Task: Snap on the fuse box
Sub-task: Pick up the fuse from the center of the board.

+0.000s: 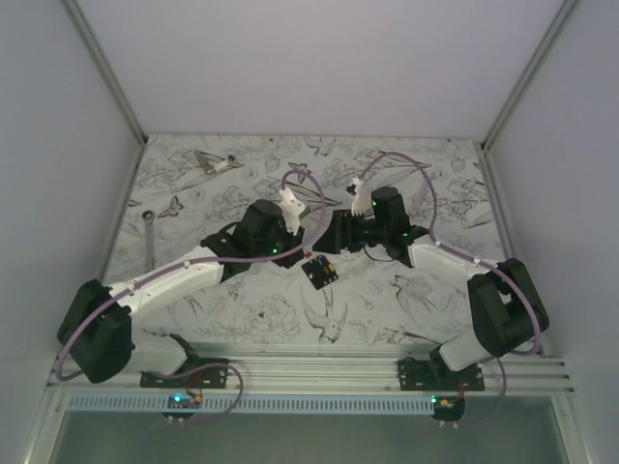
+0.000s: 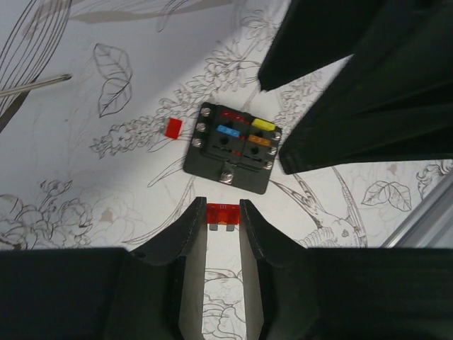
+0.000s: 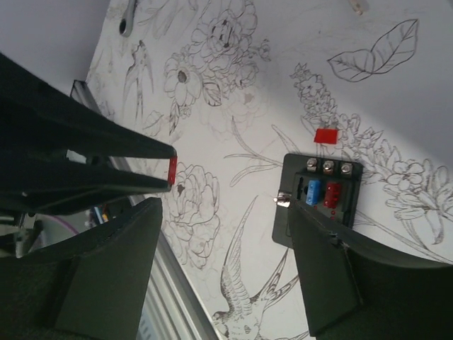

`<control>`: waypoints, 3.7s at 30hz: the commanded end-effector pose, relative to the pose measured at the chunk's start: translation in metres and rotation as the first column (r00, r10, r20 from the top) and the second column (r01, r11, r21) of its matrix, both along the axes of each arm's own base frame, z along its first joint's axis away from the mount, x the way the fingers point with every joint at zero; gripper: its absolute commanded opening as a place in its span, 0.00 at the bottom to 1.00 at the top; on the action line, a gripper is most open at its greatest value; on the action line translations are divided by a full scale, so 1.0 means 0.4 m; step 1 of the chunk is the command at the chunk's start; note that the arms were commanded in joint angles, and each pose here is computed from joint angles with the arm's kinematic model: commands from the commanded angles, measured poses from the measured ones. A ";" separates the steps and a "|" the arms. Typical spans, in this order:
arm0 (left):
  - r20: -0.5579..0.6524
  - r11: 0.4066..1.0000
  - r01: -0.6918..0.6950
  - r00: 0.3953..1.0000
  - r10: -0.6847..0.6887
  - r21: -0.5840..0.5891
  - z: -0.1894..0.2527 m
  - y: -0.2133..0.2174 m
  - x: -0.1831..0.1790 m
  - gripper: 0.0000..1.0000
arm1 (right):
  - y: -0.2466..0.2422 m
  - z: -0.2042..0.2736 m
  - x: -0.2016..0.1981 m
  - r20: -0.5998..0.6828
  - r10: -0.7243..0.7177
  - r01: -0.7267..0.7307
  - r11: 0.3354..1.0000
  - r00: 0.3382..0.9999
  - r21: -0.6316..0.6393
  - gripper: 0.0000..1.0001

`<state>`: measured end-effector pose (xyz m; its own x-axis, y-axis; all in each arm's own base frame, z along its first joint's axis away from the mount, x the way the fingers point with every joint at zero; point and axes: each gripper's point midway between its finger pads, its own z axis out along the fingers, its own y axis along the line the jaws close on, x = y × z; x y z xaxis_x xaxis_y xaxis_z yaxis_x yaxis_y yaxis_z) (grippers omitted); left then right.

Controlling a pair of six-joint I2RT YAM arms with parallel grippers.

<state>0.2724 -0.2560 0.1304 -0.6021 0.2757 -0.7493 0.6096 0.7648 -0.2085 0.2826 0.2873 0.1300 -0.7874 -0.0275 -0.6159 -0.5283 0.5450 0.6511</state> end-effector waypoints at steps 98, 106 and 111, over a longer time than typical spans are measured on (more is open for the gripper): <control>0.035 0.855 0.408 0.907 -0.419 -0.320 0.258 -0.060 -0.206 0.42 | 0.025 0.218 -0.248 0.631 0.464 -0.588 0.809 0.621 -0.016 0.00; 0.021 0.848 0.422 0.898 -0.439 -0.320 0.251 -0.073 -0.202 0.36 | 0.027 0.219 -0.271 0.613 0.505 -0.639 0.770 0.607 -0.001 0.00; 0.013 0.822 0.471 0.870 -0.493 -0.320 0.242 -0.097 -0.221 0.33 | 0.029 0.228 -0.273 0.614 0.504 -0.644 0.765 0.607 0.008 0.00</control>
